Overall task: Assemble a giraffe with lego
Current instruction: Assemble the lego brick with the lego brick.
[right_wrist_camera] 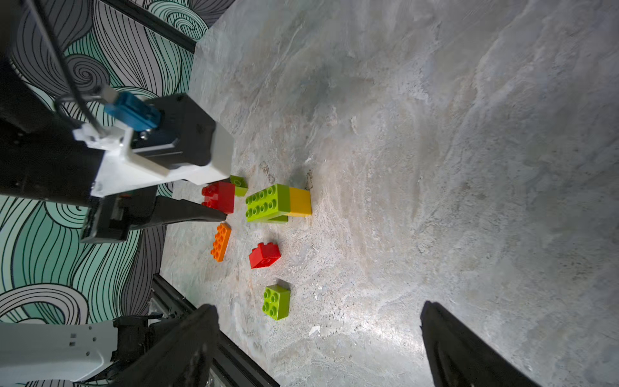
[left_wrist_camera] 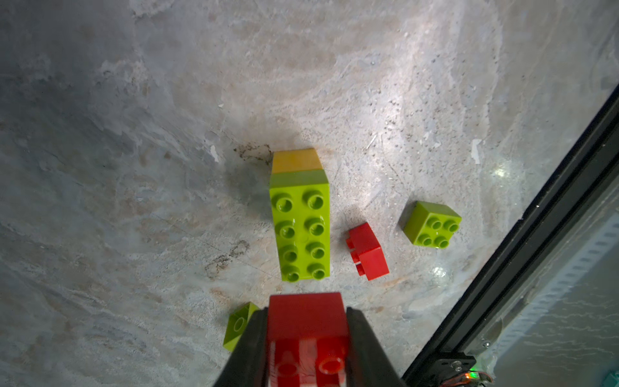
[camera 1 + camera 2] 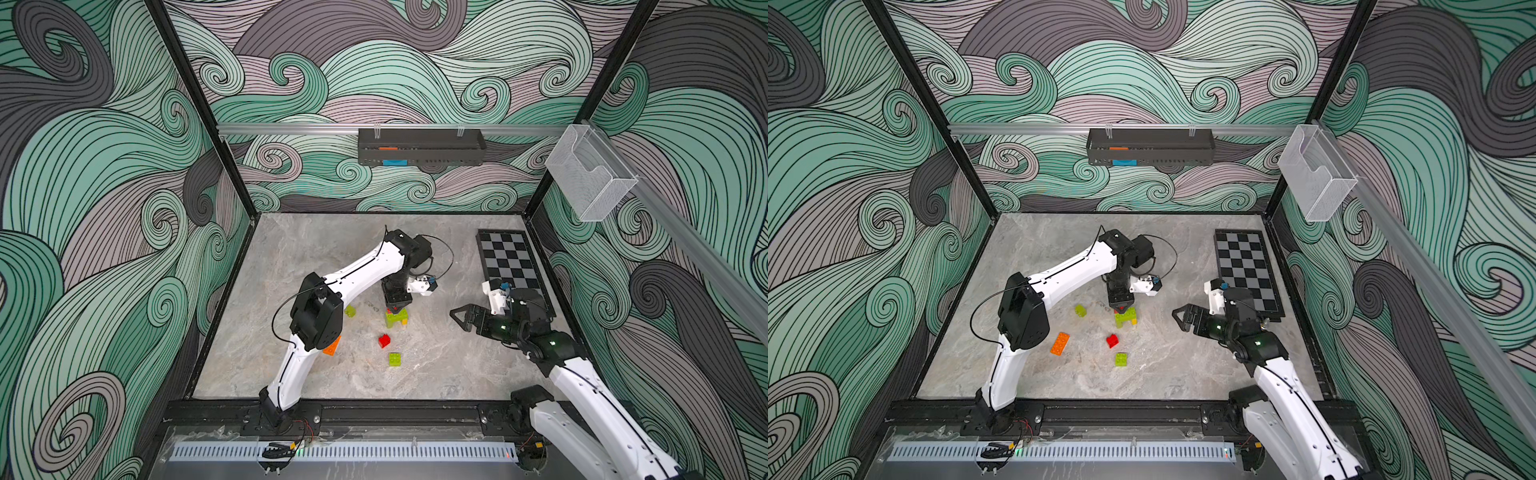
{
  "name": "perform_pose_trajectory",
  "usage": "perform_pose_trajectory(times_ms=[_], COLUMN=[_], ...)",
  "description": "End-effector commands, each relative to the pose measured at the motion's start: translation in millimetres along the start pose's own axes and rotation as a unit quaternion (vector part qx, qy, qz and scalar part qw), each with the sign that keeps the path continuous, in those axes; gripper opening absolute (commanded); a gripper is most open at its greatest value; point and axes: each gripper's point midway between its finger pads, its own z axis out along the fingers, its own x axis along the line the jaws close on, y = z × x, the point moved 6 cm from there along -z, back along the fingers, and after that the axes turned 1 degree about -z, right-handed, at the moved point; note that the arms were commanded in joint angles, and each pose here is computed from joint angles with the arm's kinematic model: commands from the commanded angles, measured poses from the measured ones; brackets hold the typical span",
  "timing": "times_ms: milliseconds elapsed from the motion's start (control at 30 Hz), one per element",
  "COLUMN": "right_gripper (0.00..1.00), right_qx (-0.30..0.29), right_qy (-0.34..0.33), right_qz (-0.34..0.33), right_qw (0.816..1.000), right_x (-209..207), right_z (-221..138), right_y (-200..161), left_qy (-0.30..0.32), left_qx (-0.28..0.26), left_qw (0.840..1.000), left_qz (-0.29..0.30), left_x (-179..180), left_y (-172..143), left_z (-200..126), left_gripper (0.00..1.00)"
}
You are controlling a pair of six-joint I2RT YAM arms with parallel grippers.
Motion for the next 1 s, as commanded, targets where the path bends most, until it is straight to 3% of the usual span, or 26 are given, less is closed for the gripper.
perform_pose_trajectory(times_ms=[0,400,800,967], right_gripper=[0.99,0.99,0.99,0.99], right_qx=[0.0,0.008,0.011,0.012], right_qy=[-0.02,-0.023,-0.023,-0.024], right_qz=[-0.01,-0.001,0.002,0.003], right_qw=[1.0,1.0,1.0,1.0], right_x=[-9.2,-15.7,-16.9,-17.5], right_z=[-3.7,-1.1,0.0,0.6], right_y=[-3.7,-2.8,-2.7,-2.7], left_qy=[0.01,-0.005,0.01,0.001], left_qx=[-0.004,0.012,-0.042,-0.041], left_qw=[1.0,1.0,0.999,0.999], left_qz=[-0.007,-0.019,-0.024,-0.025], left_x=[4.0,-1.7,-0.3,-3.5], left_y=[3.7,-5.9,3.1,0.2], left_z=[4.8,23.6,13.5,15.7], left_gripper=[0.0,0.0,0.0,0.0])
